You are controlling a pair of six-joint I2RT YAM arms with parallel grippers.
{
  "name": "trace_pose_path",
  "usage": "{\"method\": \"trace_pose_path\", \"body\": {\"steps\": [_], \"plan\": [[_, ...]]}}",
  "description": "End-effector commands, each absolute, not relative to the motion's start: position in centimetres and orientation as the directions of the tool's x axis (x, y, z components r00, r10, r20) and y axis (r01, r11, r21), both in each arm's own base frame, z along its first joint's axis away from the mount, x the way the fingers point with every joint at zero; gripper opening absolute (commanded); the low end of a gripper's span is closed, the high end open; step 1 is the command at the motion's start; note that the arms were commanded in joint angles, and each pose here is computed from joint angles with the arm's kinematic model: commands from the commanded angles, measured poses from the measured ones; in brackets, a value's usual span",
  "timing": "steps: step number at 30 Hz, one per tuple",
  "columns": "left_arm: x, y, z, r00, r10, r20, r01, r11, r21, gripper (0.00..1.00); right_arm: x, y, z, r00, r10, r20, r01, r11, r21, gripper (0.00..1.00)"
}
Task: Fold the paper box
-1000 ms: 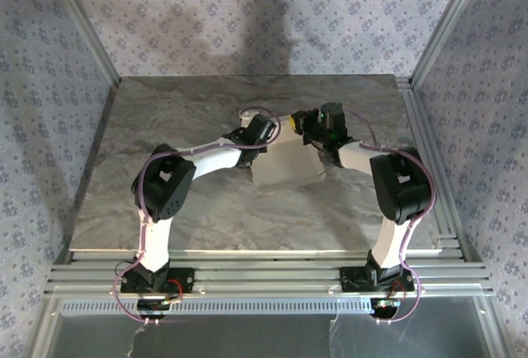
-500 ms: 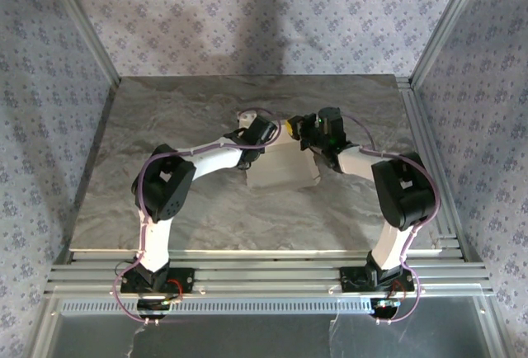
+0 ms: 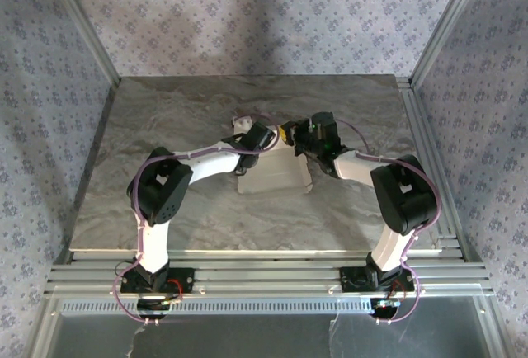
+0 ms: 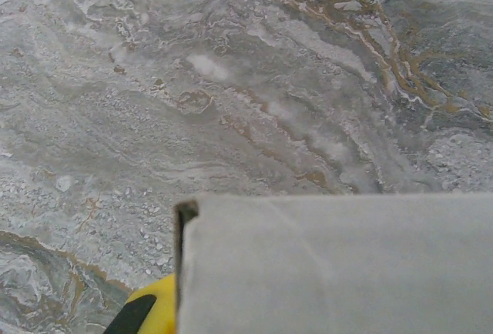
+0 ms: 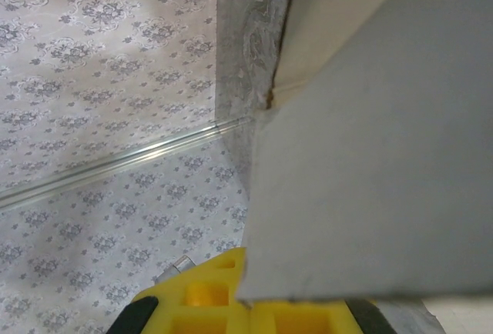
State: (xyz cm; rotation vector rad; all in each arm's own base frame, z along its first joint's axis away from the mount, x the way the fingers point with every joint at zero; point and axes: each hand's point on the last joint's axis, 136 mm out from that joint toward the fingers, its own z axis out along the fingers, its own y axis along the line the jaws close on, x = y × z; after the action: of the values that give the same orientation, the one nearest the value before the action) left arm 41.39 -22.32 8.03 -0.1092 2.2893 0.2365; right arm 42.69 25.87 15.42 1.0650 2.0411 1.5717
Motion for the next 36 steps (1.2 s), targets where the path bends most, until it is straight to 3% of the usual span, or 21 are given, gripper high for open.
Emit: {"method": "trace_pose_path", "body": {"steps": [1, 13, 19, 23, 30, 36], "plan": [[39.4, -18.0, 5.5, -0.734, 0.069, -0.676, -0.188, 0.935, 0.300, 0.00, 41.8, 25.6, 15.2, -0.659, 0.730, 0.182, 0.386, 0.121, 0.915, 0.00], [39.3, -18.4, 5.1, -0.728, 0.012, -0.685, -0.191, 0.957, 0.219, 0.06, 41.7, 25.8, 15.1, -0.669, 0.718, 0.191, 0.394, 0.124, 0.911, 0.00], [39.3, -18.1, 5.4, -0.718, 0.012, -0.696, -0.204, 0.952, 0.227, 0.00, 41.5, 25.4, 15.2, -0.662, 0.727, 0.182, 0.400, 0.138, 0.906, 0.01], [39.3, -17.5, 5.7, -0.707, 0.021, -0.707, -0.218, 0.944, 0.246, 0.00, 41.3, 25.1, 15.7, -0.660, 0.733, 0.165, 0.394, 0.151, 0.906, 0.13], [39.2, -17.4, 6.4, -0.683, 0.061, -0.727, -0.219, 0.934, 0.284, 0.00, 40.9, 23.7, 18.5, -0.645, 0.752, 0.135, 0.370, 0.152, 0.917, 0.47], [39.2, -17.2, 7.0, -0.669, 0.094, -0.737, -0.210, 0.927, 0.309, 0.00, 40.5, 20.4, 20.9, -0.613, 0.784, 0.103, 0.360, 0.161, 0.919, 0.52]]}}
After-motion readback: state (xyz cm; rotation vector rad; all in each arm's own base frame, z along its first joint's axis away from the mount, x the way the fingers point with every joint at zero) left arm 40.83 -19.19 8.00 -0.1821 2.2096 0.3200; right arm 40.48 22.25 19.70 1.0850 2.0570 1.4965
